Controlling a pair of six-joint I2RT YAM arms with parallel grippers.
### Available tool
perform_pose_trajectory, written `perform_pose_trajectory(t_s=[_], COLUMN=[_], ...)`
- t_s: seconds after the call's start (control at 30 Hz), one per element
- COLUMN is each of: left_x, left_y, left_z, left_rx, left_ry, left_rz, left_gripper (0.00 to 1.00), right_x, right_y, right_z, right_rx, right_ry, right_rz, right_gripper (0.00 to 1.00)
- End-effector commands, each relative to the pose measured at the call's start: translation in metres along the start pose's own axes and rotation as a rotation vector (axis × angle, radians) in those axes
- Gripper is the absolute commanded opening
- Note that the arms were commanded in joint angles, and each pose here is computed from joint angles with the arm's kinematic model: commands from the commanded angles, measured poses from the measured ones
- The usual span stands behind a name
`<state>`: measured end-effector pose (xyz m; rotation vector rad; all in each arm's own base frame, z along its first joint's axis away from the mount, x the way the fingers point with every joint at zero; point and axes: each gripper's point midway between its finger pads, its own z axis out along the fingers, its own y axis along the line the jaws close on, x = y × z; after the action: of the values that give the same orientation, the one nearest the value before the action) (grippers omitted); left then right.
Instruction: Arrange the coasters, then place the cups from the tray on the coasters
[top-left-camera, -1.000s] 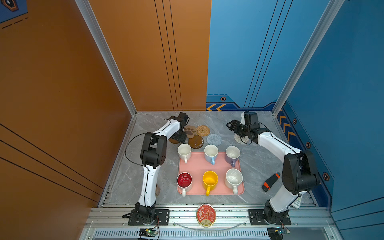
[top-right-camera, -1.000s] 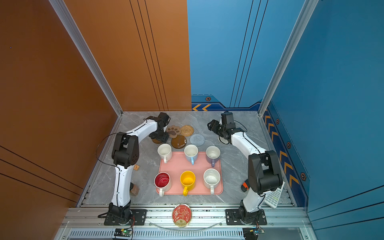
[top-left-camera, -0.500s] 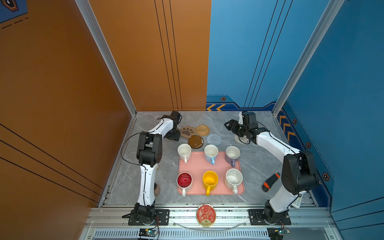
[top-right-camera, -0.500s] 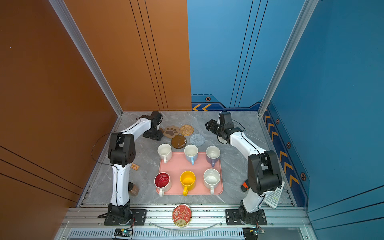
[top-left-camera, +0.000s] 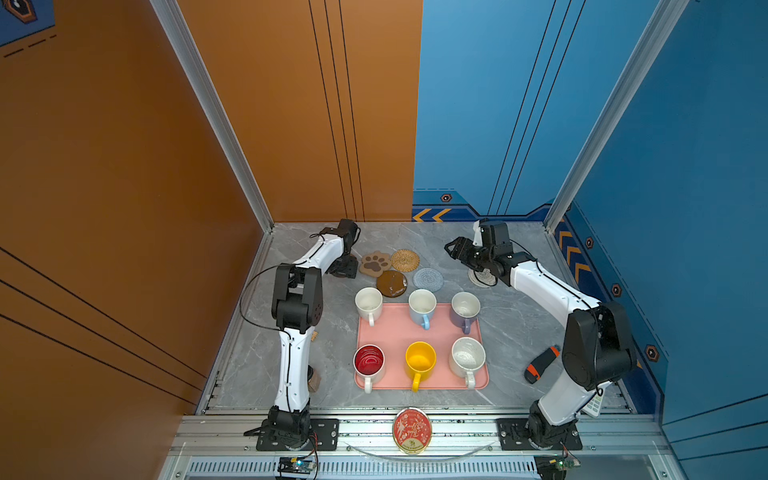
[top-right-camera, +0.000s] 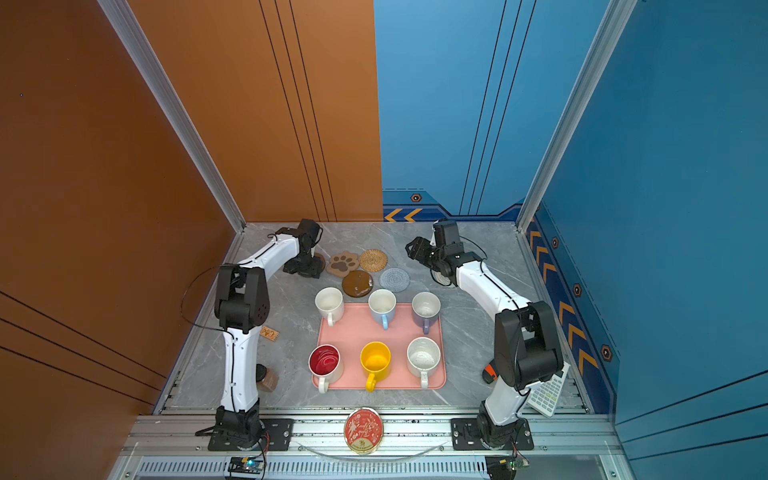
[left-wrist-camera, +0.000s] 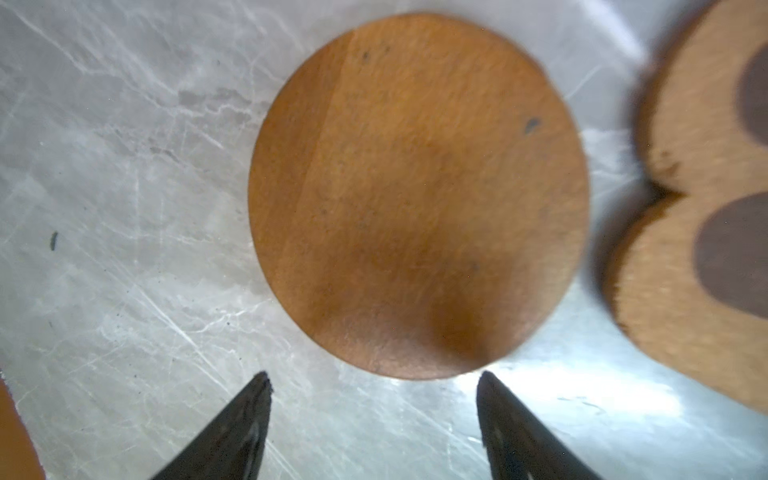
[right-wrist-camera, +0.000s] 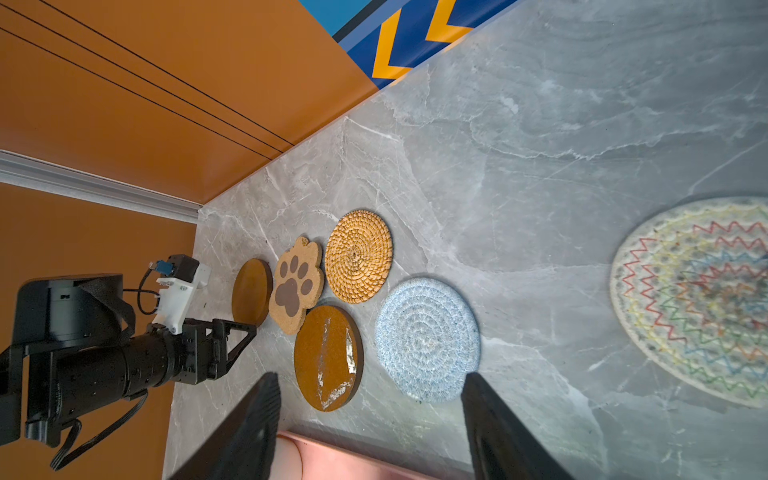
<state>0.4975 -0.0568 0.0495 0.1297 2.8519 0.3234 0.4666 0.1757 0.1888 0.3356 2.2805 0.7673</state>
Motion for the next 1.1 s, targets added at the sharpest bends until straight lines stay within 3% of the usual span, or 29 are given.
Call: perform_pose_trajectory(t_s=[0.0, 0.17, 0.37, 1.07], left_x=[-0.029, -0.055, -0.074, -0.059], left_y=[-0.026, -0.039, -0.032, -0.009], left_z=[-0.05, -0.052, -0.031, 0.028], left_rx=[0.049, 0.044, -0.018, -0.104], left_ry=[-0.124, -0.176, -0.18, -0.079], left_rz=[0.019, 0.029, 0.002, -0.061], left_gripper=[0.79, 0.8, 0.8, 0.8], right_x=[-0.005, -0.004, -0.003, 0.002], right_y=[0.012, 0.017, 0.021, 0.021], right_z=[-0.008, -0.008, -0.011, -0.009], right_rx=[-0.004, -0.008, -0.006, 0.008], right_ry=[-0.004, 0.001, 0.005, 0.018], right_rz=[-0.02, -0.027, -0.037, -0.049], right_gripper=[0.68, 0.68, 0.68, 0.68])
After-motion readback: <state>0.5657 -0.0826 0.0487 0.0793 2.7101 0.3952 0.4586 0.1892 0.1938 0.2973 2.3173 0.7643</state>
